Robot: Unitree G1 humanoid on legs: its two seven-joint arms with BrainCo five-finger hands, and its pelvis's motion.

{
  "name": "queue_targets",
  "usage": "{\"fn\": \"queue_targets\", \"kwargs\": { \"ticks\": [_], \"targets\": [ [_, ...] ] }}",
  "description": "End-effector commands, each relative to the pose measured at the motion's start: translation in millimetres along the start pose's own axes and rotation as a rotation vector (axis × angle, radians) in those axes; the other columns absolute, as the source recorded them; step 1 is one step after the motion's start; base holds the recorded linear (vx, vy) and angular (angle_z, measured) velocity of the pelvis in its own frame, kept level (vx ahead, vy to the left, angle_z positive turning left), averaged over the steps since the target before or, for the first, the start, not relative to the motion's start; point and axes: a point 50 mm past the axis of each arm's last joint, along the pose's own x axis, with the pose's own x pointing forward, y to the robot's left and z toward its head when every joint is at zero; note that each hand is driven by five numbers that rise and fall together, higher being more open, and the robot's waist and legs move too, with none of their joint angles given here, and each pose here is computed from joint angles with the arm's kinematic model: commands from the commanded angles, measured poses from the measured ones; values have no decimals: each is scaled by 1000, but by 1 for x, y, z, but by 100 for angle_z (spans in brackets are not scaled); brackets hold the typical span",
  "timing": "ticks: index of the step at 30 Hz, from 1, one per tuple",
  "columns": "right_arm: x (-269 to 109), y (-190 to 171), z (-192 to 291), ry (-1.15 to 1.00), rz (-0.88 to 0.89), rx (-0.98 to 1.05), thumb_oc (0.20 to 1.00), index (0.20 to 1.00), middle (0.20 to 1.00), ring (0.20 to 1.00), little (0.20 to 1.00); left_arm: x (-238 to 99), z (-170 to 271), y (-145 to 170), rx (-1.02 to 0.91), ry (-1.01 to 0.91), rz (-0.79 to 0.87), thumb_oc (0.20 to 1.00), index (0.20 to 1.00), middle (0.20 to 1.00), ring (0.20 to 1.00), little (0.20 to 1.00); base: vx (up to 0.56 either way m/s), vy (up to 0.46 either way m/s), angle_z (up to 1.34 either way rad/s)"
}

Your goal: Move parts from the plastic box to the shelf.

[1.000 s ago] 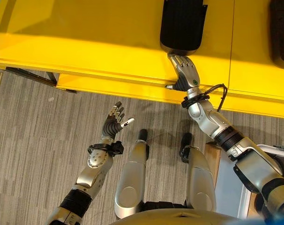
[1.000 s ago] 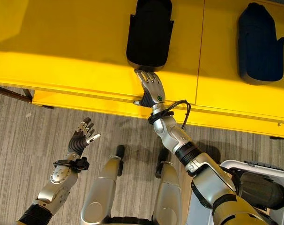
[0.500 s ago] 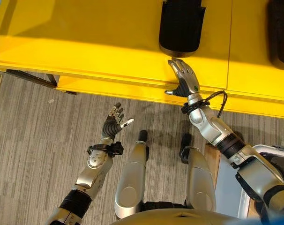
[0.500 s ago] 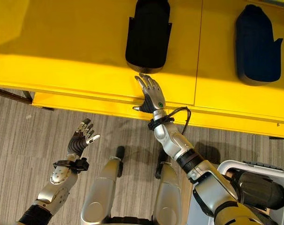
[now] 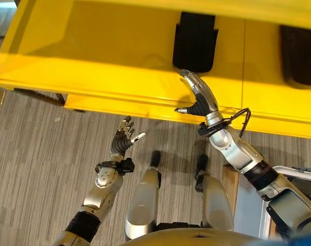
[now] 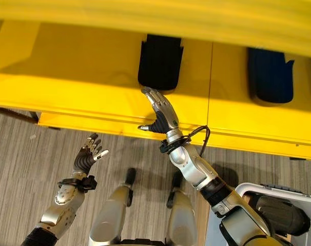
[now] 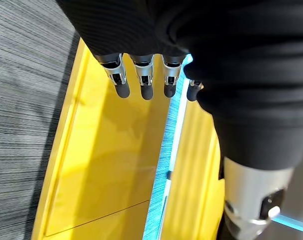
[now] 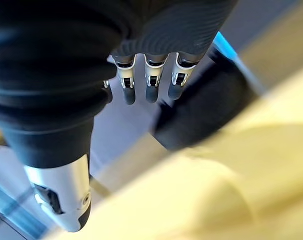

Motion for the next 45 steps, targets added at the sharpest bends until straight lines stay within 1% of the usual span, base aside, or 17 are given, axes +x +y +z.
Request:
{"fn": "queue_targets", "kwargs": {
  "ticks": [1,2,8,10,13,16,19,21,24,31,38,42,45],
  "targets": [
    [0,-12,22,-112,-49,119,1000,1000,1000,1000,1000,-10,3,3,19,-31,-7,1000,1000,1000,1000,1000,38,35,-12],
    [1,-17,27,-150,-52,91,1000,1000,1000,1000,1000,-10,2,3,19,-27,-9,1000,1000,1000,1000,1000,58,56,-11],
    [2,-38,39,-204,-130,141,1000,1000,1000,1000,1000,-7,4,-3,-3,-36,-20,1000,1000,1000,1000,1000,24,83,-7],
    [2,-38,39,-203,-129,141,1000,1000,1000,1000,1000,-7,4,-3,-4,-36,-21,1000,1000,1000,1000,1000,22,112,-10],
    [-7,-48,35,-190,-131,154,1000,1000,1000,1000,1000,-6,3,-6,-6,-34,-32,1000,1000,1000,1000,1000,27,201,-18],
    [-17,-50,26,-146,-115,173,1000,1000,1000,1000,1000,-6,3,-4,3,-36,-22,1000,1000,1000,1000,1000,7,185,0],
    [-27,-51,16,-98,-108,173,1000,1000,1000,1000,1000,-4,4,0,30,-39,-20,1000,1000,1000,1000,1000,-25,135,-10],
    [-33,-49,13,-70,-108,210,1000,1000,1000,1000,1000,-4,4,4,48,-44,-7,1000,1000,1000,1000,1000,-47,131,-16],
    [-32,-46,14,-58,-120,221,1000,1000,1000,1000,1000,-5,7,12,59,-55,33,1000,1000,1000,1000,1000,-38,120,-64],
    [-26,-39,17,-49,-112,351,1000,1000,1000,1000,1000,-14,3,20,38,-27,71,1000,1000,1000,1000,1000,-36,147,-106],
    [-10,-31,32,-113,-82,395,1000,1000,1000,1000,1000,-25,0,31,-3,-10,121,1000,1000,1000,1000,1000,-20,-102,-83],
    [-11,-31,32,-114,-62,391,1000,1000,1000,1000,1000,-27,-3,34,-20,-4,149,1000,1000,1000,1000,1000,-4,-233,-59],
    [-17,-34,29,-107,-54,375,1000,1000,1000,1000,1000,-28,-7,31,-33,8,141,1000,1000,1000,1000,1000,-8,-235,-51]
  ]
}}
